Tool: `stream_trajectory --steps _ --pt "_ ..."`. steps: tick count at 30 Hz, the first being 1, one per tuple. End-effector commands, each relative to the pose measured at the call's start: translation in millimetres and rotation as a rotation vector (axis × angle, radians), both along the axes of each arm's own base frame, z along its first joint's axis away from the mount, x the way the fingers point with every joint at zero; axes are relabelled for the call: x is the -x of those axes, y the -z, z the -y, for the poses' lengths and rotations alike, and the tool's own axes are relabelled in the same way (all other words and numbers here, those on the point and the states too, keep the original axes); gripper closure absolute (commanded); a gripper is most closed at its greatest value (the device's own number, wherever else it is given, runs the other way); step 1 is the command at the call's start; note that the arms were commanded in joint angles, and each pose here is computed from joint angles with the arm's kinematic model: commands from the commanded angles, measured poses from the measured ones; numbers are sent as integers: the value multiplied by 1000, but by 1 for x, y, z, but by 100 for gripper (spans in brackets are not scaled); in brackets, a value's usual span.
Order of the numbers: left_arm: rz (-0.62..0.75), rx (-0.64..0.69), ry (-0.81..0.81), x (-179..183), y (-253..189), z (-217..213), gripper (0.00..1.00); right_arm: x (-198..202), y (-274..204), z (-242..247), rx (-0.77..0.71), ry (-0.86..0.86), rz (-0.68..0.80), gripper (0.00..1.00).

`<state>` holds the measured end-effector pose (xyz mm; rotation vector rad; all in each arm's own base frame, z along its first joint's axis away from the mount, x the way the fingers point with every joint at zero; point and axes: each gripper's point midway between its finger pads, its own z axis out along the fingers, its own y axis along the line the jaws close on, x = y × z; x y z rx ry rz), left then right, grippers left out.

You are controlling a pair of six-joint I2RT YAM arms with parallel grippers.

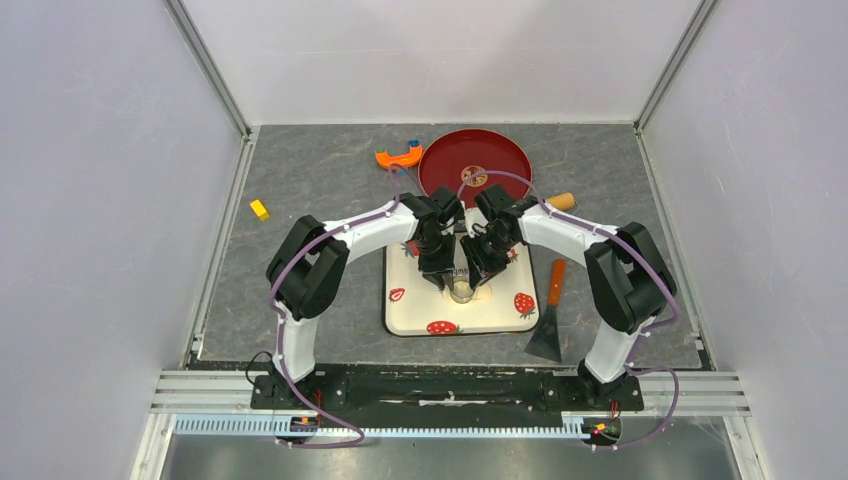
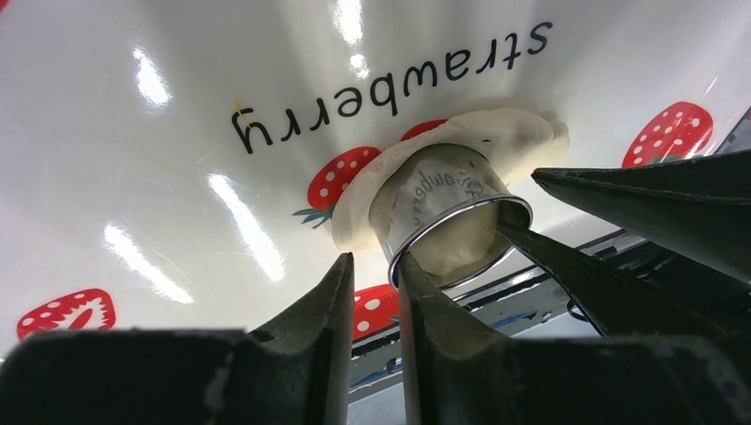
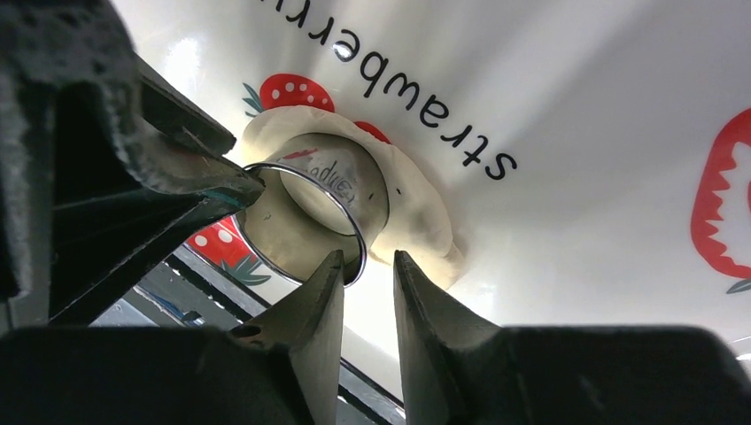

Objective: Roll out the dumpling wrappers from the dough

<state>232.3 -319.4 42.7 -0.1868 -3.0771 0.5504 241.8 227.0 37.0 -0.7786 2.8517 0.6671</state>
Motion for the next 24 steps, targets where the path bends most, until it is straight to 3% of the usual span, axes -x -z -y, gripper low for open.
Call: stream_trajectory --steps 1,3,8,10,24 --pt "44 66 50 -10 -7 13 74 8 1 6 4 9 -38 74" --pt "36 60 53 -9 -3 12 77 10 6 8 4 13 -45 76" --pt "17 33 64 -5 9 7 95 23 22 14 20 17 -83 96" --pt "4 19 66 -2 16 4 98 27 27 17 26 17 -95 100" --pt "-47 -80 72 14 48 -21 98 51 56 40 106 3 -139 100"
